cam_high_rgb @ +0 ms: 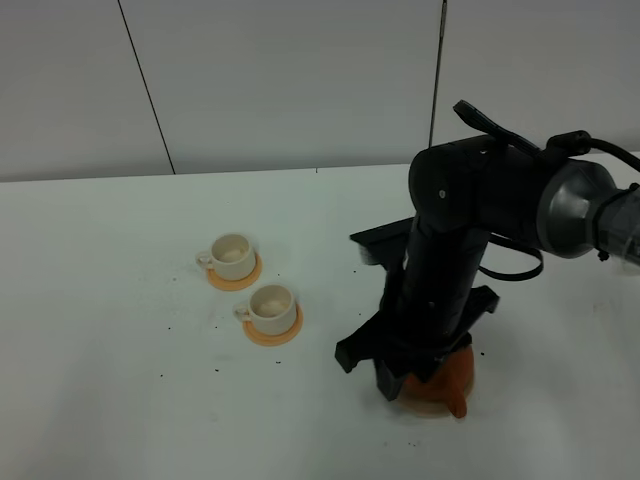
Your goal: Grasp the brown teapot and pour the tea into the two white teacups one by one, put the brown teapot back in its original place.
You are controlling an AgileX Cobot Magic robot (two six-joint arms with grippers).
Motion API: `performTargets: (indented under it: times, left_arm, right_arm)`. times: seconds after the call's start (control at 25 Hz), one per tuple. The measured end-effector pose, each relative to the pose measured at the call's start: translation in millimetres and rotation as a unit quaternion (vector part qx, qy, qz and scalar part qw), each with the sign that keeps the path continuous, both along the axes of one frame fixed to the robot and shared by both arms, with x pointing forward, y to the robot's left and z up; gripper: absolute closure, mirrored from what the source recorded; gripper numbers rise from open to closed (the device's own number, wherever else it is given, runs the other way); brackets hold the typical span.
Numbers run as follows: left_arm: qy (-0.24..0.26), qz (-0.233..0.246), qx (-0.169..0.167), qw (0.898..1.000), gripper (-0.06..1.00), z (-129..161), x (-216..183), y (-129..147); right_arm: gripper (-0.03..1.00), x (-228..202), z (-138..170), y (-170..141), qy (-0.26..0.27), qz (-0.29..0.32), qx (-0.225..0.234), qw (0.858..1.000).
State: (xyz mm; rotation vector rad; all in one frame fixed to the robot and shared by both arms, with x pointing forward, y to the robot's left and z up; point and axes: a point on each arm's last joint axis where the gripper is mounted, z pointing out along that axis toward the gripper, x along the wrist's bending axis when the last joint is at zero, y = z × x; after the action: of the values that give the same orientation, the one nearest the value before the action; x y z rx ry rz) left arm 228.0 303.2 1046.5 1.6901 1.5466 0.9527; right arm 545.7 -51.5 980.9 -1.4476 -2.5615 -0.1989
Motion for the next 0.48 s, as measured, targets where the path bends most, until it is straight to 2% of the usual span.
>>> performTargets:
  times: [0.28,0.48]
  left_arm:
    - [0.000,0.000,0.000,1.000,0.69,0.0,0.0,0.0]
    - [0.000,0.000,0.000,1.000,0.69,0.0,0.0,0.0]
  right_arm:
    - [0.58,5.0,-7.5,-17.2,-0.001,-0.086,-0.065,0.994]
    - [0.58,6.0,-10.2,-21.7,-0.008,-0.094,-0.084,0.992]
